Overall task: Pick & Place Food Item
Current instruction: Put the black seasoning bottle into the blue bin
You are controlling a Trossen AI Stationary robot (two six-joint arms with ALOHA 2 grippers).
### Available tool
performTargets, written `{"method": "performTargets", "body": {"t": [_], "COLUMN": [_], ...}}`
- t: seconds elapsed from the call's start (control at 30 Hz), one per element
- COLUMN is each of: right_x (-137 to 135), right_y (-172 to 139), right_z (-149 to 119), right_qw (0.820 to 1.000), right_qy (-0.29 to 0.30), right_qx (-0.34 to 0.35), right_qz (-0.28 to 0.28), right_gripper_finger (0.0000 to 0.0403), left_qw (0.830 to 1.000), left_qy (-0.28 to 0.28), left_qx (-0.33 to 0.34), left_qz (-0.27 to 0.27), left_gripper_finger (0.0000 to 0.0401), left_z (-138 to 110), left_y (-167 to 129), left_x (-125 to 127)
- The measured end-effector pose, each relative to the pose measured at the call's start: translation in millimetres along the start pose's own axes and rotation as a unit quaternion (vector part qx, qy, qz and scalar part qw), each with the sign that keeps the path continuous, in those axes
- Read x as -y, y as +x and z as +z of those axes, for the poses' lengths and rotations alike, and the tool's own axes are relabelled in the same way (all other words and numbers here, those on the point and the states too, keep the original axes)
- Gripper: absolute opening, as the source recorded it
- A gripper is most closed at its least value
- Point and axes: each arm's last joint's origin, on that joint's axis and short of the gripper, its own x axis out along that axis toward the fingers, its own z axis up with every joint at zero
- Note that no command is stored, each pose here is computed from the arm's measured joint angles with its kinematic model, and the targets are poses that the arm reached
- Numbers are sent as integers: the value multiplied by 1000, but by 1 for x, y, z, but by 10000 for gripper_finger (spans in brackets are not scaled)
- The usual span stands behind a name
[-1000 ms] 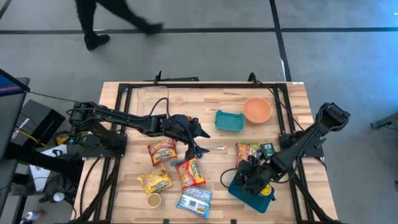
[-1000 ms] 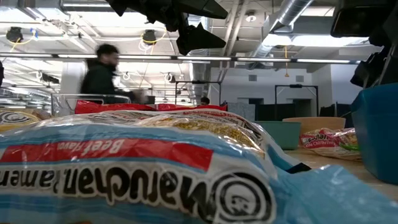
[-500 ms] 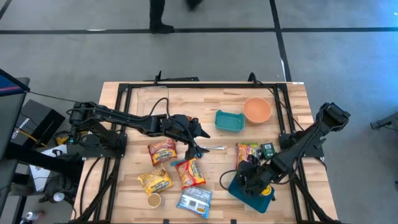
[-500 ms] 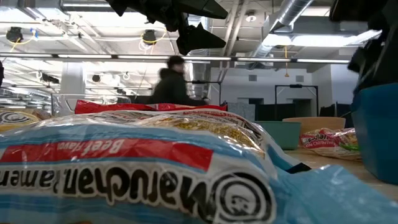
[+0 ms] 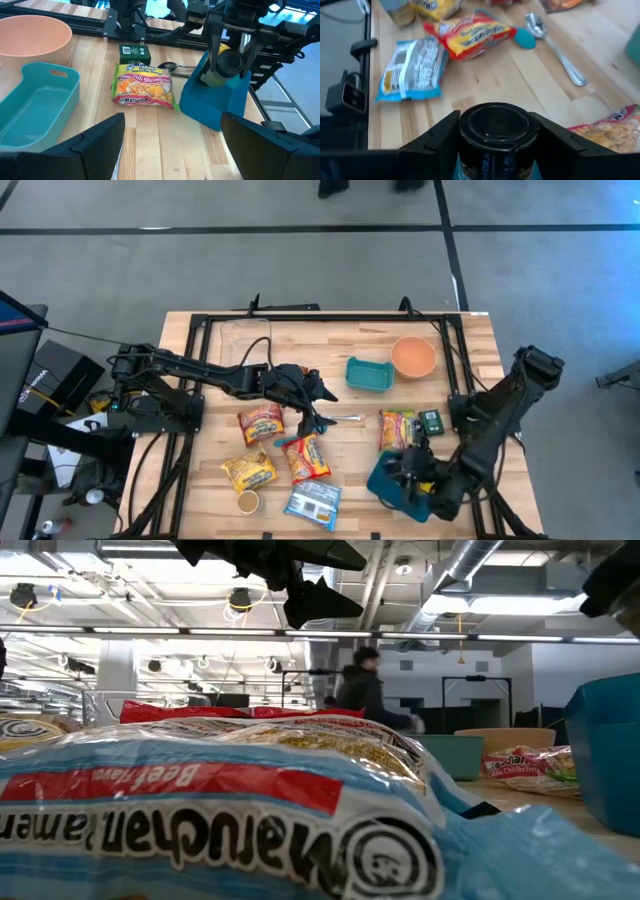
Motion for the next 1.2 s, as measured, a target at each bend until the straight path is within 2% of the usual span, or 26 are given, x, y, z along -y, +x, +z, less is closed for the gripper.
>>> {"method": "performTargets", "body": {"t": [0.27,0.63,0.93,1.2], "right_x": [-2,-9,-10,-11], "right_y": [-7,13,21,20], "right_z": [-7,-35,-42,-42], "right_qw": [999,997,996,996], "right_qy": [-10,-28,13,18], "right_qx": [44,54,66,68], "right_qz": [-13,-51,-62,-58], "right_gripper_finger": [195,195,195,195], "left_qw": [1000,1000,1000,1000], "left_qy": [0,0,0,0], "left_qx": [0,0,0,0], "left_qz": [0,0,0,0], "left_gripper_finger": [323,323,323,323], "left_z": [0,0,0,0], "left_y": [0,0,0,0], "left_x": [0,0,0,0]}}
